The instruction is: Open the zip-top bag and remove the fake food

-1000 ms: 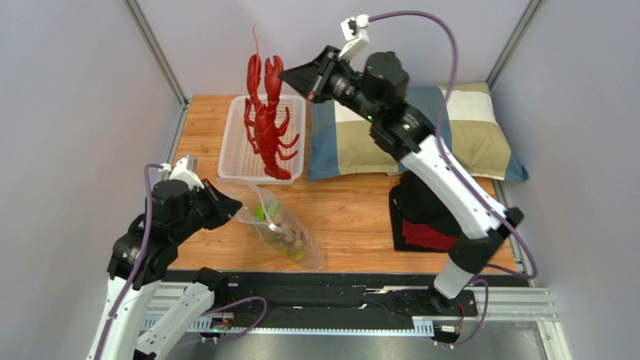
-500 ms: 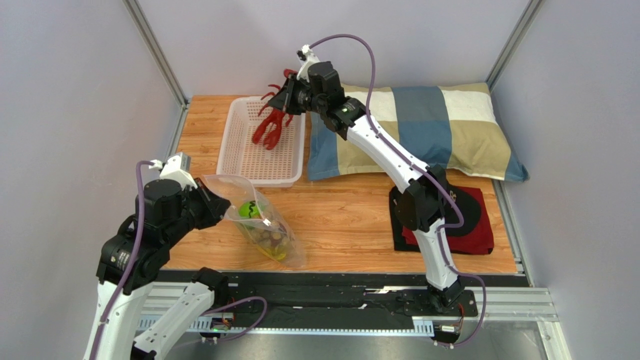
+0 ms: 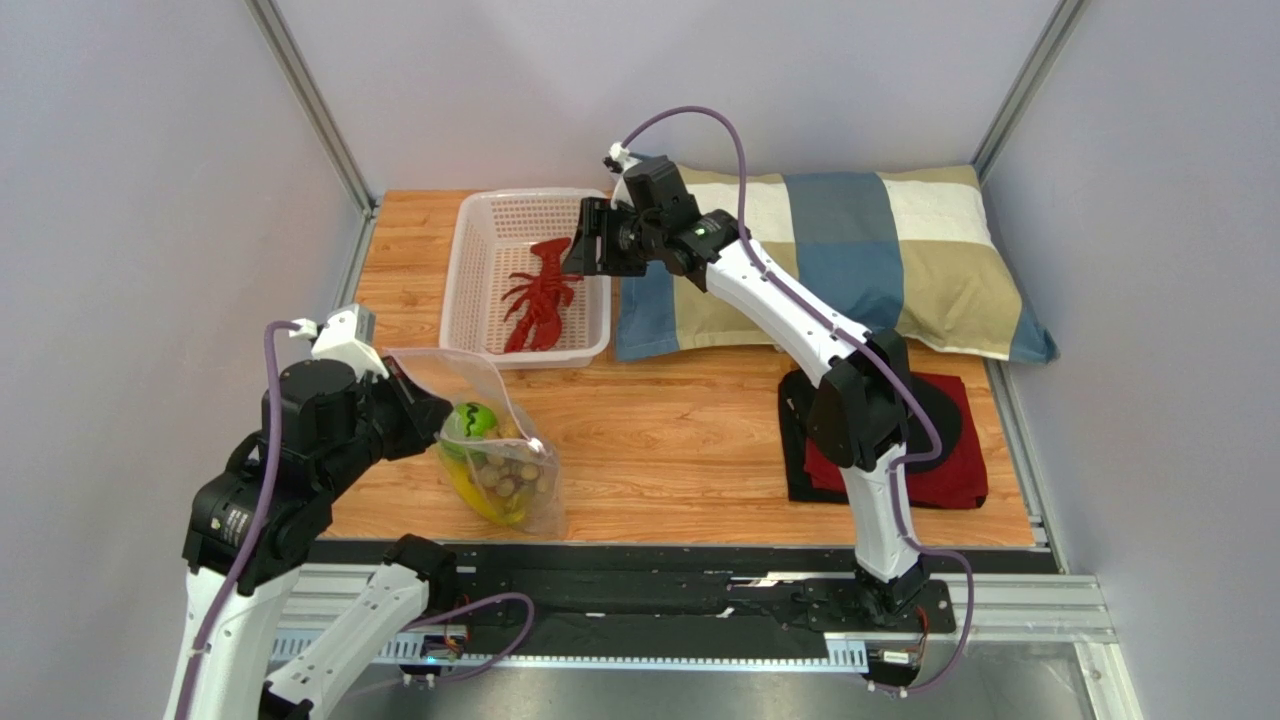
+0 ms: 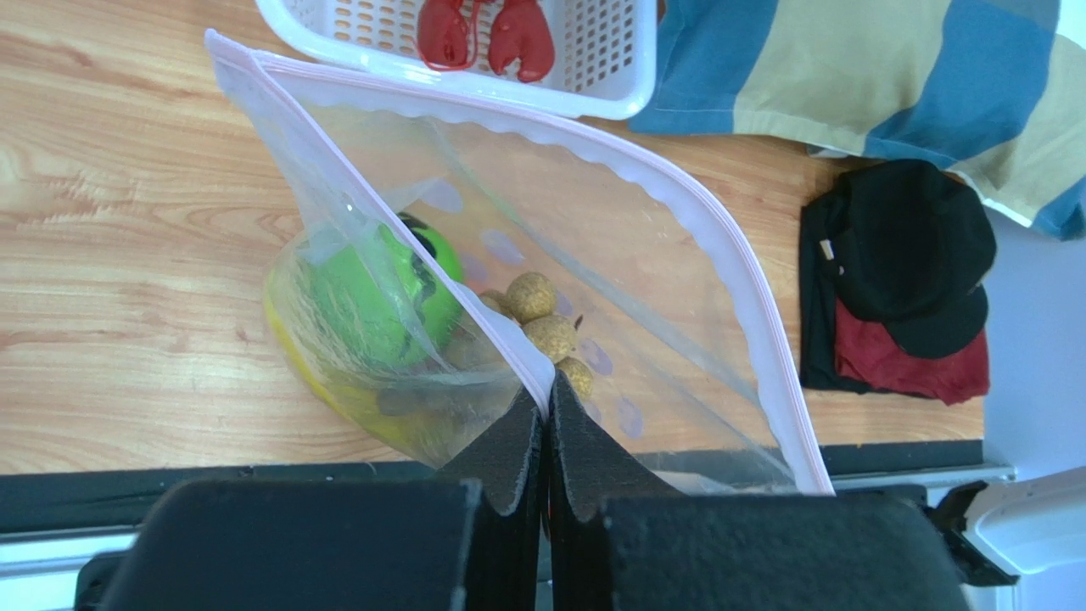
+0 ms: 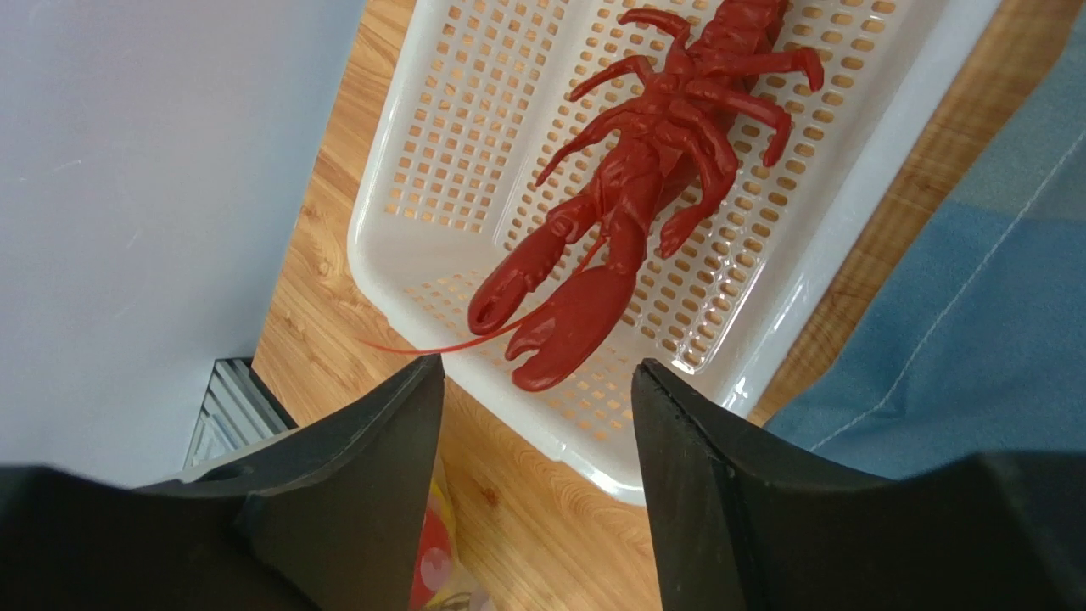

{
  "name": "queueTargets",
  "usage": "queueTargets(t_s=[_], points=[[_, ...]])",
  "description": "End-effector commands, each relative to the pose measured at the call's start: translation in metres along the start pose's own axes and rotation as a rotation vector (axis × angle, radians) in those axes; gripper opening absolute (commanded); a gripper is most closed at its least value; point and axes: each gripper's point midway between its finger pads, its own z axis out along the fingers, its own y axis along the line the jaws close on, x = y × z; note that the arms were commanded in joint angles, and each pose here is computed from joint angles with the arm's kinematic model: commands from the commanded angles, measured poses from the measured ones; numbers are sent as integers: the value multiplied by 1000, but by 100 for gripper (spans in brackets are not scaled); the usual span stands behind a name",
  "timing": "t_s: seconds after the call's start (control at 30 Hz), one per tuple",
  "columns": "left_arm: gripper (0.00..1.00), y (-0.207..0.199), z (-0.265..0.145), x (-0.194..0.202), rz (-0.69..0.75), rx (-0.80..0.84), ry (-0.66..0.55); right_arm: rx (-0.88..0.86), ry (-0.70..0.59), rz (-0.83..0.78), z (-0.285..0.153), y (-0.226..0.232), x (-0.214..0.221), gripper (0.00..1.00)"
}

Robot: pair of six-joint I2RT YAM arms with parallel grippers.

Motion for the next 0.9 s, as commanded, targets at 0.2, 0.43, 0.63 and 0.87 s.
queueTargets(t_s=[0.2,0.43,0.63,0.87], points=[[0,-19,-4,-11,48,79,-3,-20,30,-49,-40,41,-22,71],[0,-56,30,-16,30,231,31,-111,64,-170,-153,92,9,77],[0,-74,61,-17,29,266,104,-193,64,-302,-191,142,33,30],[0,-85,76,-18,20,303,130,-192,247,-258,-156,144,86,27]])
